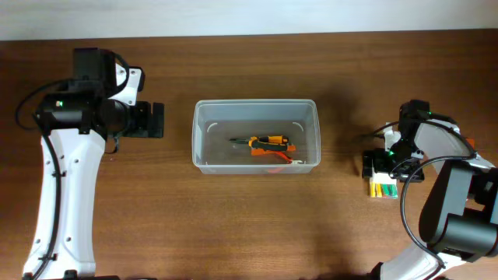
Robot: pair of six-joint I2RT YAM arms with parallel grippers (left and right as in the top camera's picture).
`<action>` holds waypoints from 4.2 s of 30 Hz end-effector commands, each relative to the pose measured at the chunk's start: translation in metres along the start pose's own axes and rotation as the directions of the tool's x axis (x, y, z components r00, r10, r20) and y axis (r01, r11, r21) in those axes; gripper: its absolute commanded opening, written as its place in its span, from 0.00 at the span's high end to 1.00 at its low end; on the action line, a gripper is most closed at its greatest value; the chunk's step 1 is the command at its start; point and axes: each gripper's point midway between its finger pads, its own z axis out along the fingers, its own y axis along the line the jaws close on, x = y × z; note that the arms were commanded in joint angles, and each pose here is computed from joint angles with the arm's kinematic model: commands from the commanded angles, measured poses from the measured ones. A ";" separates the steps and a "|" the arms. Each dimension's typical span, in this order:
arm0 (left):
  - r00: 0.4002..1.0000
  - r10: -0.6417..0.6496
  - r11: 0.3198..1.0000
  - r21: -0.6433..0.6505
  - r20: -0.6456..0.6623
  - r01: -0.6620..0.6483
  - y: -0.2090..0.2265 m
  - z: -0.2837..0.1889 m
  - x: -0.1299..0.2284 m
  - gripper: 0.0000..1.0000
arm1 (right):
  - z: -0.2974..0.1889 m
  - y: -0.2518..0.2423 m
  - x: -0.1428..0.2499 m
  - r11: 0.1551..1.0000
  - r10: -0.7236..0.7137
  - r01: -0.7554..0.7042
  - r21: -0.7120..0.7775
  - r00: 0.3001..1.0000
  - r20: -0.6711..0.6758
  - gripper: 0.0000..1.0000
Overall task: Pack container
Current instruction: 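Close the right gripper on the blister pack's top, then lift the blister pack and carry it left over the container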
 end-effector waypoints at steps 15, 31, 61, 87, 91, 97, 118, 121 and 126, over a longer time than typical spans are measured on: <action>1.000 0.000 1.000 -0.006 0.018 0.000 0.002 -0.005 -0.005 0.01 | 0.011 -0.003 0.002 1.000 -0.022 0.022 0.020 0.999 -0.026 0.01; 1.000 0.000 1.000 -0.006 0.018 0.000 0.002 -0.005 -0.005 0.01 | 0.014 -0.003 0.000 1.000 -0.022 0.022 0.020 0.999 -0.024 0.02; 1.000 0.000 1.000 -0.006 0.018 0.000 0.002 -0.005 -0.005 0.01 | -0.008 -0.006 -0.020 0.999 -0.022 0.021 0.032 1.000 0.022 0.27; 1.000 0.000 1.000 -0.006 0.018 0.000 0.002 -0.005 -0.005 0.01 | -0.133 -0.007 -0.064 0.997 -0.045 0.034 0.075 0.988 0.150 0.38; 1.000 0.000 1.000 -0.006 0.018 0.000 0.002 -0.005 -0.005 0.01 | -0.167 0.013 -0.074 0.991 -0.112 0.095 0.091 0.972 0.205 0.38; 1.000 0.000 1.000 -0.006 0.018 0.000 0.002 -0.005 -0.005 0.01 | -0.200 0.067 -0.078 0.952 -0.301 0.277 0.127 0.919 0.253 0.38; 1.000 0.000 1.000 -0.006 0.018 0.000 0.002 -0.005 -0.005 0.01 | -0.201 0.265 -0.032 0.571 -0.816 0.791 0.222 0.516 0.262 0.30; 1.000 0.000 1.000 -0.006 0.018 0.000 0.002 -0.005 -0.005 0.01 | -0.192 0.275 -0.037 0.555 -0.826 0.801 0.224 0.499 0.263 0.31; 1.000 0.000 1.000 -0.006 0.018 0.000 0.002 -0.005 -0.005 0.01 | -0.163 0.278 -0.046 0.554 -0.830 0.809 0.195 0.518 0.209 0.31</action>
